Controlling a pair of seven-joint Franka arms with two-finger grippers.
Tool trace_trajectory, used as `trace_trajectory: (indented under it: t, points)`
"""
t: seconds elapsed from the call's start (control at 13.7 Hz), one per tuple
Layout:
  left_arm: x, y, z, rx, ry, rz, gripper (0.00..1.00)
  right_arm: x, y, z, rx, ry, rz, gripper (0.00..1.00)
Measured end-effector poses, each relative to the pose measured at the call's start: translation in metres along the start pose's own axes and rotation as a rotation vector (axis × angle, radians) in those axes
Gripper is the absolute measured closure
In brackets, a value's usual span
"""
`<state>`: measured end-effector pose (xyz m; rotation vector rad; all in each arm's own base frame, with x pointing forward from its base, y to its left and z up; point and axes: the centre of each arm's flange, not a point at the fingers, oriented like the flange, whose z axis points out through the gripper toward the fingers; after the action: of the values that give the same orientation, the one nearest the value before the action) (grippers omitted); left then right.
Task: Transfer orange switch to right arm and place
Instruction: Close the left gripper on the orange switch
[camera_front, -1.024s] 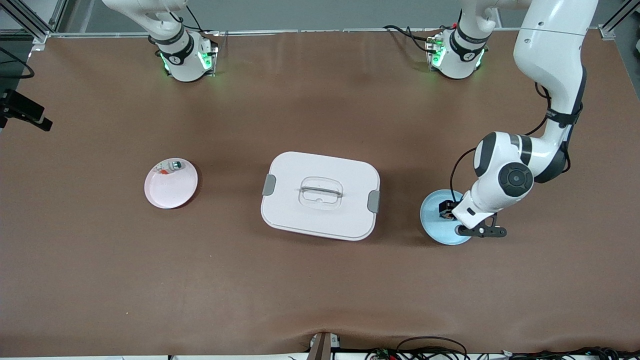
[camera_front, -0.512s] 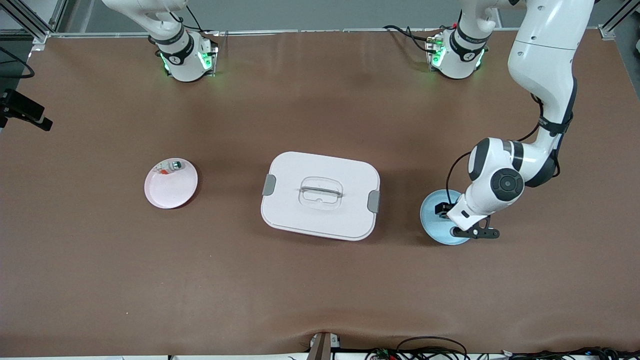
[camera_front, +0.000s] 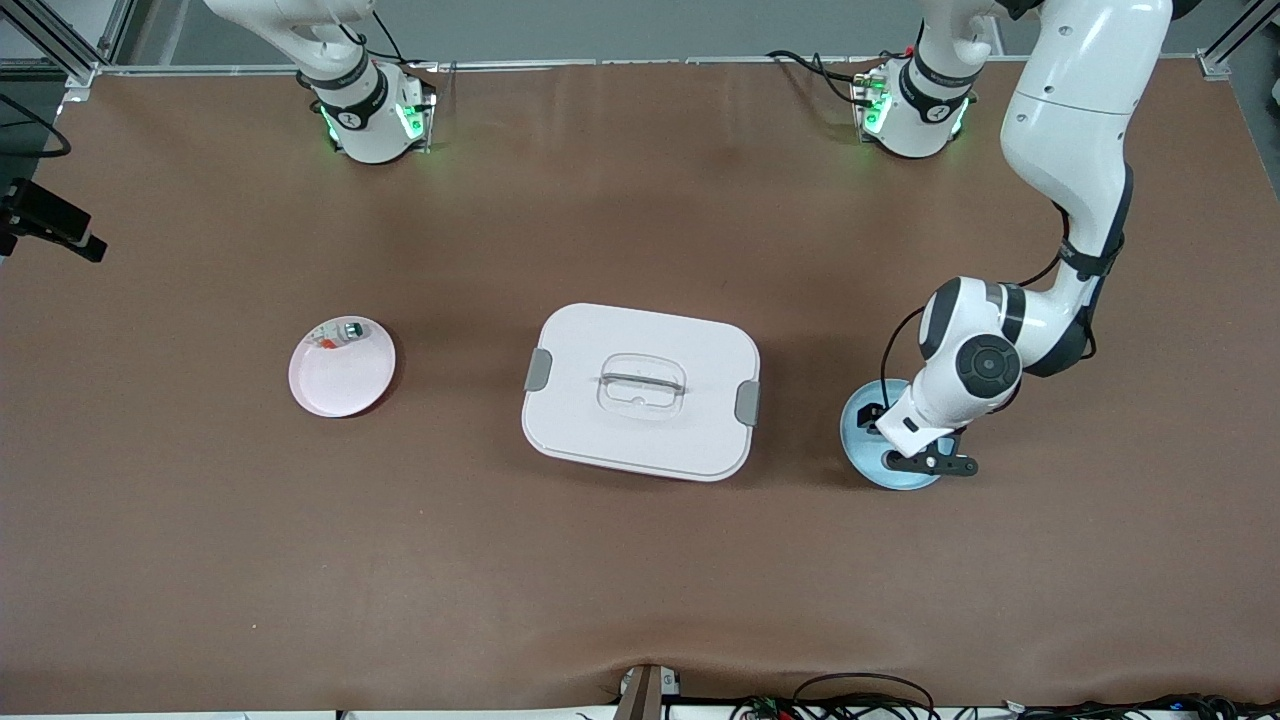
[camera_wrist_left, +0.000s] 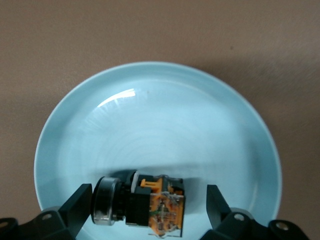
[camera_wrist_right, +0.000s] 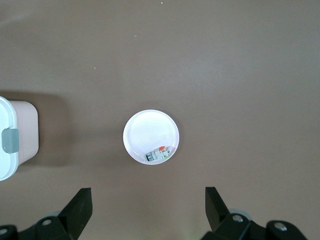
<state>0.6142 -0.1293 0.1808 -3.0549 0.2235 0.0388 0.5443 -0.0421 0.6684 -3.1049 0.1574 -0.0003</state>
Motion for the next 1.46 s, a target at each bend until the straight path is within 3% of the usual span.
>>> trace_trajectory:
  t: [1.17, 1.39, 1.46]
  points:
    - [-0.0041, -0.0038, 0.0069, 0.015, 0.006, 0.016, 0.0, -0.0002, 0.0001, 0.0002, 0.0, 0.0, 0.001, 0.0]
    - [-0.0035, -0.0019, 0.0039, 0.013, 0.011, 0.014, 0.28, -0.0002, 0.0001, 0.0002, 0.0, -0.001, 0.001, 0.0]
    - [-0.0033, -0.0019, 0.0027, 0.013, 0.013, 0.008, 0.28, -0.0002, 0.0001, 0.0002, 0.0, -0.001, 0.001, 0.0]
